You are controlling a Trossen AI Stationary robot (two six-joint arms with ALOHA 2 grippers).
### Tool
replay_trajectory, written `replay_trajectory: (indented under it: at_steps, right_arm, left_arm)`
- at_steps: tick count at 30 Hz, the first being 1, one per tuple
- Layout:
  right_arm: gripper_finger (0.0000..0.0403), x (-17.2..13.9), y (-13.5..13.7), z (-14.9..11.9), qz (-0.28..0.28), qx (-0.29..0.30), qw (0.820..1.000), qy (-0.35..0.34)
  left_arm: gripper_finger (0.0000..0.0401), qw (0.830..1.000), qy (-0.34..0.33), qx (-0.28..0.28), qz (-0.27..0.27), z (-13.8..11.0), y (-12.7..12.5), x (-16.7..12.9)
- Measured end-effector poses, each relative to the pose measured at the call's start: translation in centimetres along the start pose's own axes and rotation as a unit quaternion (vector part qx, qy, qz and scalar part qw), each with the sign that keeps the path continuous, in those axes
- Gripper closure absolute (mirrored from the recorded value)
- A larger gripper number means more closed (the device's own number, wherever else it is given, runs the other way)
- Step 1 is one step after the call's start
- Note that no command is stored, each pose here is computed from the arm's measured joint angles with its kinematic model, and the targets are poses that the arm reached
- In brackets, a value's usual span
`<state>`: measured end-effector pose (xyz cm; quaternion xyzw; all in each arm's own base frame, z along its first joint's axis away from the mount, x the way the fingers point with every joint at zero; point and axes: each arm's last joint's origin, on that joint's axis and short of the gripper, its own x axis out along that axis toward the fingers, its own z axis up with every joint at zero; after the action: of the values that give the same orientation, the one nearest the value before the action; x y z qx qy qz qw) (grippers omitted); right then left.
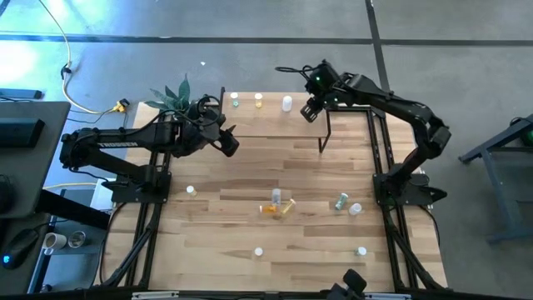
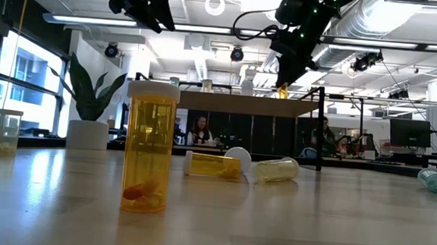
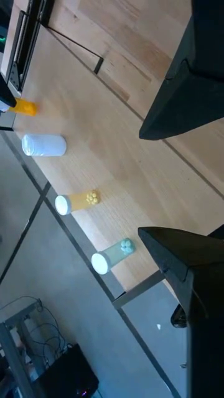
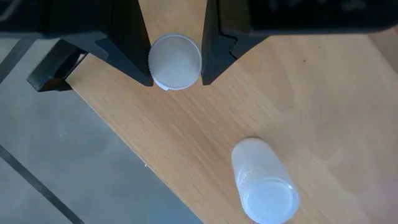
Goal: Pick and place medicine bottles onto shelf by color
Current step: Put the bottom right orange pill bottle on the shelf
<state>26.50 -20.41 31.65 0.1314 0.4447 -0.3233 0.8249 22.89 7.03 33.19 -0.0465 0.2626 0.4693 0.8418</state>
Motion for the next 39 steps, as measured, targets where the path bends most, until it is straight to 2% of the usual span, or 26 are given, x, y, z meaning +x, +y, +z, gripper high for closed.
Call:
replay_trajectory:
  at_steps: [22,31,39]
  right_arm:
    - [0.0293,0.13,-0.06,-0.08,-0.004,0.008,1.000,0.003]
    - [0.0245,0.16,-0.13,-0.16,-0.017,0.005,1.000,0.006]
    - [0.0241,0.14,-0.20,-0.11,-0.028,0.004,1.000,0.004]
  left_arm:
    - [0.0171,1.000,0.003,0.007,0.000,-0.07,0.02,0.00]
    - [0.0171,1.000,0.003,0.007,0.000,-0.07,0.02,0.00]
    - [0.0171,1.000,0.003,0.007,0.000,-0.07,0.02,0.00]
